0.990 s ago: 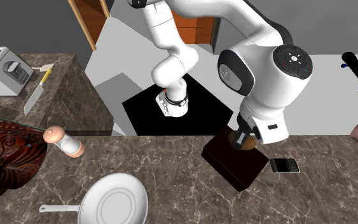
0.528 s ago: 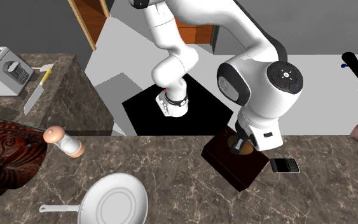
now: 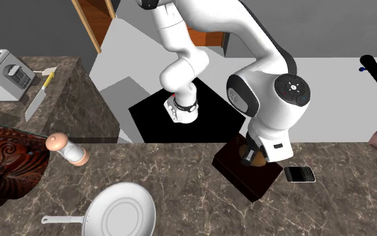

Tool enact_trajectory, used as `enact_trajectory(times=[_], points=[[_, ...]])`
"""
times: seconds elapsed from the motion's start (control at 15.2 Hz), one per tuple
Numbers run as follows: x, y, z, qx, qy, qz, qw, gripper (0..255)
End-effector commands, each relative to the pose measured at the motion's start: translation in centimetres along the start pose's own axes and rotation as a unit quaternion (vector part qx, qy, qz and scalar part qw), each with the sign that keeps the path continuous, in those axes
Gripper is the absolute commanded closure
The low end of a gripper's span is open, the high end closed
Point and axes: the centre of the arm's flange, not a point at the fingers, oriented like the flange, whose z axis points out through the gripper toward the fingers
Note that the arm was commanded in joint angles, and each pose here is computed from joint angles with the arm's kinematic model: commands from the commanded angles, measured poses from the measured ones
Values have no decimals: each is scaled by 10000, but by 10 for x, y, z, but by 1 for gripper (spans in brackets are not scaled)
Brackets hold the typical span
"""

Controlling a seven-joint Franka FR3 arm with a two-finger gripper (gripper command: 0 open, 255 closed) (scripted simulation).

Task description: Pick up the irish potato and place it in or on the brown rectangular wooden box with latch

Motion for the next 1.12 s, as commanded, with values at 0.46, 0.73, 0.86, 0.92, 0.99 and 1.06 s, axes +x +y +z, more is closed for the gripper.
enact_trajectory(times=[0.46, 0.73, 0.86, 0.92, 0.99, 1.06], points=[[-3, 1, 6, 27, -82, 6, 10000, 0], [-2, 0, -19, 26, -82, 7, 10000, 0], [-1, 1, -42, 26, -82, 7, 10000, 0], [-1, 1, -42, 26, -82, 7, 10000, 0], [-1, 1, -42, 26, -82, 7, 10000, 0], [-1, 1, -42, 26, -82, 7, 10000, 0]])
